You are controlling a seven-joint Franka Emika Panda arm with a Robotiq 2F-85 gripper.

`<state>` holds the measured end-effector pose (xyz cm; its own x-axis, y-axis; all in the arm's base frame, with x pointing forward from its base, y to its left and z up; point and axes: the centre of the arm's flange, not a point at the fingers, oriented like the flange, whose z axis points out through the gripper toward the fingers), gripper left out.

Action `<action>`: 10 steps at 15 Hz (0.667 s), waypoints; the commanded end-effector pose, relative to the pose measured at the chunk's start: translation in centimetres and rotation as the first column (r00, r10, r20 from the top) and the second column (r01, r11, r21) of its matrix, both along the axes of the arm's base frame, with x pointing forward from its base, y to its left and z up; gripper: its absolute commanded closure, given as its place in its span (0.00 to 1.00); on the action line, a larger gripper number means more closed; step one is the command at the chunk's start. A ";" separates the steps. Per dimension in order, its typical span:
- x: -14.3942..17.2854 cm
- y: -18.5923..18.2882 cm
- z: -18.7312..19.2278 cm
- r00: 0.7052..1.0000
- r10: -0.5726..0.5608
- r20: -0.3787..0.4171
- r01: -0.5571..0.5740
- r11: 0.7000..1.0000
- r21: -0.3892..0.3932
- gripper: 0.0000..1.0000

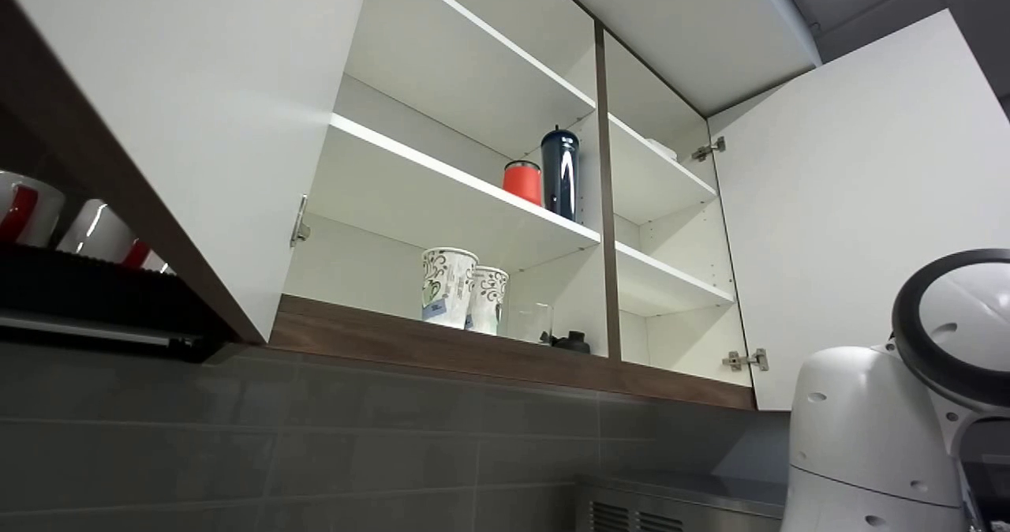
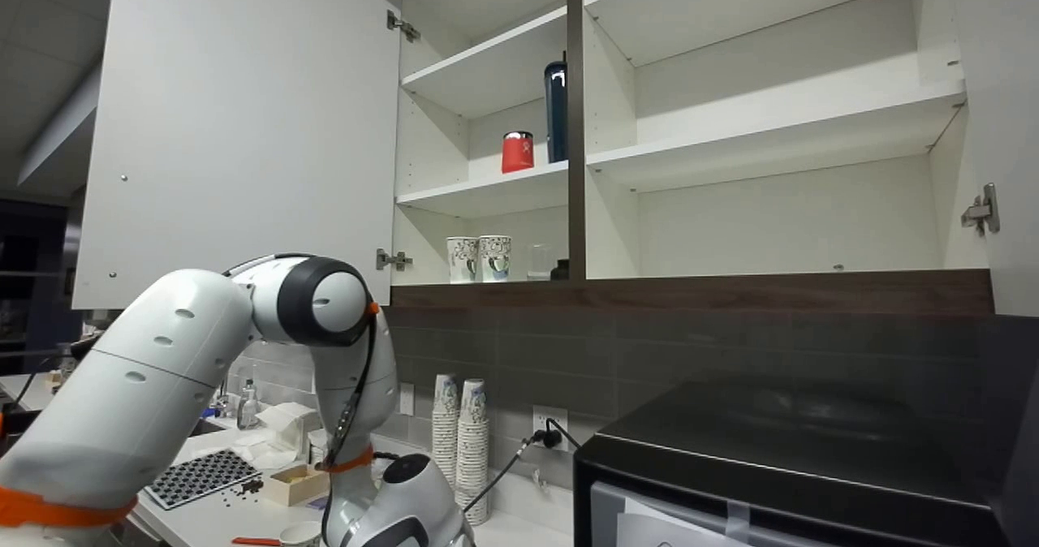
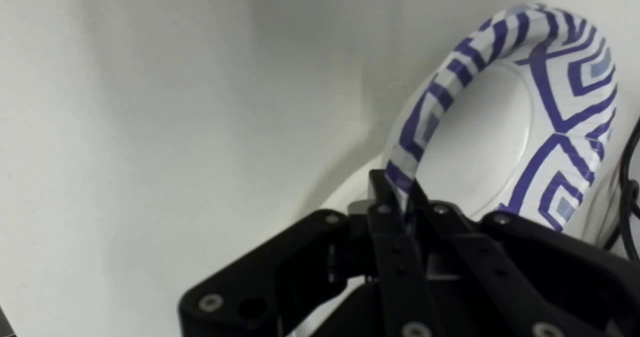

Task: Put the plates inside the cabinet

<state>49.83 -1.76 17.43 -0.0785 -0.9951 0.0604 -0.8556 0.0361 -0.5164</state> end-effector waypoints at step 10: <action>0.0 -2.5 -1.8 0.981 -0.190 -0.030 0.184 0.972 -0.145 0.98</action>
<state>48.60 -5.20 16.28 -0.2443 -0.9562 0.1613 -0.8443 0.1279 -0.5204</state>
